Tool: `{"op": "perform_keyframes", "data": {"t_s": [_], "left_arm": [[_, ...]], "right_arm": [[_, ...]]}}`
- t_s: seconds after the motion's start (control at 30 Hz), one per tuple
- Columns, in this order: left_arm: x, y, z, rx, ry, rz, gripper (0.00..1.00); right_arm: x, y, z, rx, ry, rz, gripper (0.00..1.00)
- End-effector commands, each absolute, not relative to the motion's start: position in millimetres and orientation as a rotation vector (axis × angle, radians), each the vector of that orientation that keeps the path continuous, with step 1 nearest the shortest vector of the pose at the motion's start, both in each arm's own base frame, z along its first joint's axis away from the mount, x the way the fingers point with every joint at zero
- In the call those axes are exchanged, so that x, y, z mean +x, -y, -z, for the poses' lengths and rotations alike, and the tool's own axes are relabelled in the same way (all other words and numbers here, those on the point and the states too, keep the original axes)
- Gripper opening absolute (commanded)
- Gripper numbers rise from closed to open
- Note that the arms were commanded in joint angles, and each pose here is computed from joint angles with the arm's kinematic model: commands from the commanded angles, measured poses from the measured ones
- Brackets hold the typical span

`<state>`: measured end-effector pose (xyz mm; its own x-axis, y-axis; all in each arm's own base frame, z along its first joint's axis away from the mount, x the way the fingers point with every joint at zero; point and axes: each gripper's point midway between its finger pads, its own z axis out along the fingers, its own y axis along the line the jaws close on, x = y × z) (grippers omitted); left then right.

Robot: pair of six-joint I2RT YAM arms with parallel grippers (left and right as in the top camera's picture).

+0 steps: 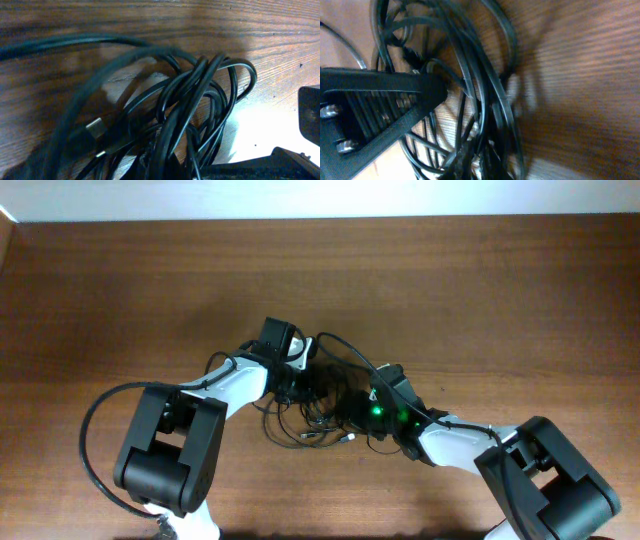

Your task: Untangle cables

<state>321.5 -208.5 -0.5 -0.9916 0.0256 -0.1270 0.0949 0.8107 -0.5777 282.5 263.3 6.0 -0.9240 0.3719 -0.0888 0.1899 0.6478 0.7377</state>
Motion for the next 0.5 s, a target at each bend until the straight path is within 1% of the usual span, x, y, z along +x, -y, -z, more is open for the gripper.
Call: {"op": "perform_keyframes", "data": {"t_s": [0.0,0.03,0.07,0.1,0.23,0.27,0.3,0.33,0.4,0.43,0.47], "left_arm": [[313.7,209.0,7.3,0.08,-2.912,0.942,0.0],[312.3,211.0,7.4,0.089,-2.914,0.943,0.0],[310.9,214.3,7.2,0.105,-2.912,0.945,0.0],[308.1,218.4,7.2,0.125,-2.915,0.947,0.0],[296.0,234.7,7.3,0.204,-2.925,0.953,0.0],[293.2,238.0,7.8,0.223,-2.928,0.945,0.0],[290.9,240.8,8.1,0.239,-2.93,0.941,0.0],[290.4,241.3,8.7,0.243,-2.931,0.933,0.0],[292.0,239.2,10.1,0.239,-2.931,0.909,0.0],[291.8,239.2,10.1,0.239,-2.932,0.909,0.0],[293.3,237.1,11.0,0.234,-2.932,0.892,0.0]], "right_arm": [[278.0,-286.6,-20.9,0.228,-2.579,-1.275,0.11],[279.2,-288.5,-24.1,0.217,-2.564,-1.291,0.22],[279.2,-287.8,-23.1,0.221,-2.567,-1.284,0.31],[279.4,-284.0,-18.3,0.245,-2.582,-1.25,0.34],[283.0,-276.6,-11.3,0.296,-2.592,-1.181,0.38],[283.7,-274.8,-9.2,0.342,-2.598,-1.174,0.37],[283.3,-271.0,-3.9,0.412,-2.617,-1.152,0.32],[280.6,-262.4,6.8,0.504,-2.653,-1.09,0.24],[269.5,-246.7,24.6,0.613,-2.731,-0.97,0.18],[268.2,-245.5,25.9,0.614,-2.739,-0.962,0.06],[266.7,-244.6,27.0,0.604,-2.747,-0.953,0.04]]}}
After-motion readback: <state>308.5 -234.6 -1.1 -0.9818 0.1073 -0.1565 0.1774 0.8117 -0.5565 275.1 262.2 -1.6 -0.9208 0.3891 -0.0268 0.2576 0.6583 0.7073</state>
